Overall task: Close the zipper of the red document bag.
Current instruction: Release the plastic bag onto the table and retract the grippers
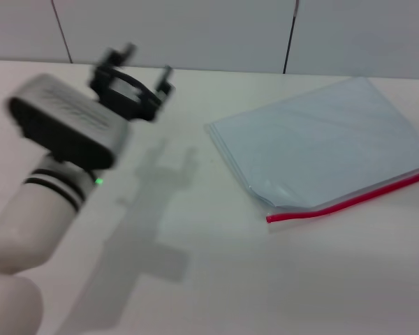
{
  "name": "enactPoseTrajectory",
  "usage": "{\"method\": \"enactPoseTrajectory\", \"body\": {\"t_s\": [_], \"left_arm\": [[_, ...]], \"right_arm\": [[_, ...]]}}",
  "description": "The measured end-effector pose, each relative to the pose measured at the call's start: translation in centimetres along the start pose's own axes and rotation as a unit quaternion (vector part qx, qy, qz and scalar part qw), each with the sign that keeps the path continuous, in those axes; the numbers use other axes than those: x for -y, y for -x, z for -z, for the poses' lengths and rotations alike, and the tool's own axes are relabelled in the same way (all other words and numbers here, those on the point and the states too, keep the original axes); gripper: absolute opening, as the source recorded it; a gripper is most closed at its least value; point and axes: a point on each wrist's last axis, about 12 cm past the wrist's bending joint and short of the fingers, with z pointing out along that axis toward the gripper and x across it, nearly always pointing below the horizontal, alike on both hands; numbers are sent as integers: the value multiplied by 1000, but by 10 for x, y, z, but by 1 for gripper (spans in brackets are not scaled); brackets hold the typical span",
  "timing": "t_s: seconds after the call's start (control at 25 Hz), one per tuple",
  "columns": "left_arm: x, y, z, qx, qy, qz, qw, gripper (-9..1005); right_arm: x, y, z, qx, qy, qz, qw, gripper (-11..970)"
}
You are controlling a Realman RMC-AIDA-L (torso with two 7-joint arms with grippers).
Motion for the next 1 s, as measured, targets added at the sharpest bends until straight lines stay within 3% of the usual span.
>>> {"method": "enactPoseTrajectory", "body": {"t_s": [0.04,0.08,0.12,0.24,0.44,0.64,1.0], "left_arm": [[0,0,0,0,0,0,1000,453],[-14,-6,5,20,43,39,998,476],[-16,-8,6,23,49,43,998,528],[-34,-22,17,62,115,76,988,682],[-53,-38,31,111,159,119,974,890],[-66,-50,36,121,175,177,961,890],[-71,-57,37,109,184,176,961,891]], "right_arm": [[1,1,0,3,1,-35,999,735],[2,2,0,8,2,-72,997,810],[3,3,0,14,2,-99,995,884],[5,8,3,39,4,-158,987,896],[3,11,15,65,-11,-211,975,907],[3,4,23,44,-44,-229,971,907],[3,2,26,35,-59,-230,971,907]]}}
